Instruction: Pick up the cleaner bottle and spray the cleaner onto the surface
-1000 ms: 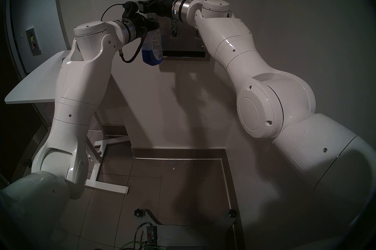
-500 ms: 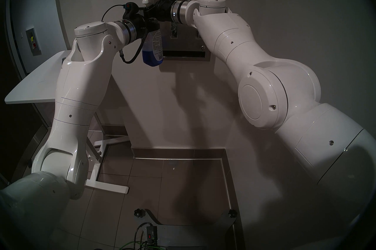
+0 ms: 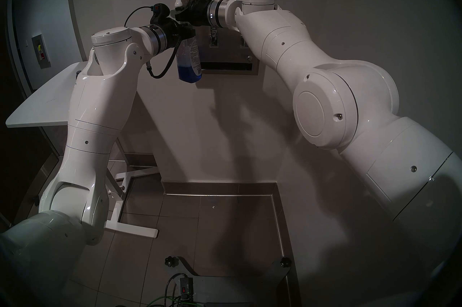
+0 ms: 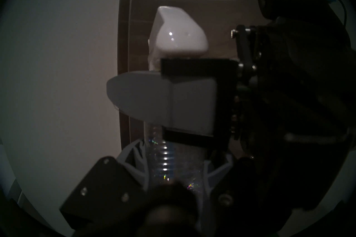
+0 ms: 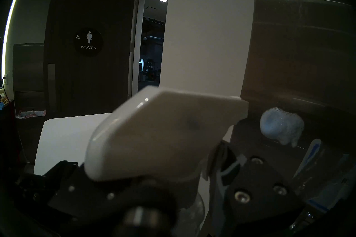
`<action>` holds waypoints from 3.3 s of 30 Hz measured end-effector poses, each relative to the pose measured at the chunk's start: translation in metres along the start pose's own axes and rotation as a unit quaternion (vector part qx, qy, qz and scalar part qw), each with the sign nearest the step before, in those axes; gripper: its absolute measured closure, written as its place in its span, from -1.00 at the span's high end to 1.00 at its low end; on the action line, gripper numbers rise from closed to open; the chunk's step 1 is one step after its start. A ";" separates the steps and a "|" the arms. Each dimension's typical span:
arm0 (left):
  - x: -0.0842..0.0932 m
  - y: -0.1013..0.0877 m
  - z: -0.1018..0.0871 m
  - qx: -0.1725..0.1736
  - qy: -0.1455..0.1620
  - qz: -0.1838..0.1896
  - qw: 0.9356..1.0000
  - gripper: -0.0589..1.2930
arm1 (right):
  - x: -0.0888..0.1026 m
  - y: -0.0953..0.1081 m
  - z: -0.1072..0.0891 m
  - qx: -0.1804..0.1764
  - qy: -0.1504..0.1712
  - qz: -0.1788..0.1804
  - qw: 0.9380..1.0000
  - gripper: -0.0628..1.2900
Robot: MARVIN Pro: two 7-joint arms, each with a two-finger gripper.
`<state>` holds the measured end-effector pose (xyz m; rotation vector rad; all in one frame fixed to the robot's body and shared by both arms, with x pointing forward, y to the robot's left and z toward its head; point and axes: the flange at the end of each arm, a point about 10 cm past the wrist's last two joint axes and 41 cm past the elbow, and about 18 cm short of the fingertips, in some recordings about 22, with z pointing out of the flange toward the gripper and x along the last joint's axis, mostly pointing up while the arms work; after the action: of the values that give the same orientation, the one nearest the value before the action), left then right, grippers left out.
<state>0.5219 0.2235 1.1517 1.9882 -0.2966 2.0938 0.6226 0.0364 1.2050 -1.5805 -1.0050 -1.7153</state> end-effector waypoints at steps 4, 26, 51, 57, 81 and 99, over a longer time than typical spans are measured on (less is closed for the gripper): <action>0.001 0.000 -0.001 -0.001 0.002 0.000 1.000 -0.42 | 0.002 0.002 -0.001 -0.001 0.001 -0.001 1.000 -0.25; 0.003 0.003 0.000 -0.007 0.004 -0.001 1.000 -0.42 | 0.013 0.005 -0.004 0.005 0.010 -0.008 1.000 0.76; 0.001 0.003 0.001 -0.006 0.003 0.003 1.000 -0.42 | -0.003 0.010 -0.008 0.021 0.006 0.007 1.000 0.68; 0.001 0.004 0.001 -0.005 0.003 0.005 1.000 -0.42 | -0.004 0.010 -0.008 0.020 0.006 0.011 1.000 -0.29; 0.004 0.007 0.001 -0.012 0.009 0.008 1.000 -0.43 | 0.001 0.035 -0.029 0.002 0.019 0.008 1.000 0.92; 0.003 0.011 0.003 -0.018 0.008 0.008 1.000 -0.43 | -0.007 0.056 -0.062 0.042 0.018 0.028 0.999 0.92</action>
<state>0.5211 0.2126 1.1549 1.9534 -0.3465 2.0986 0.6367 -0.0461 1.2049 -1.5056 -0.9932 -1.6361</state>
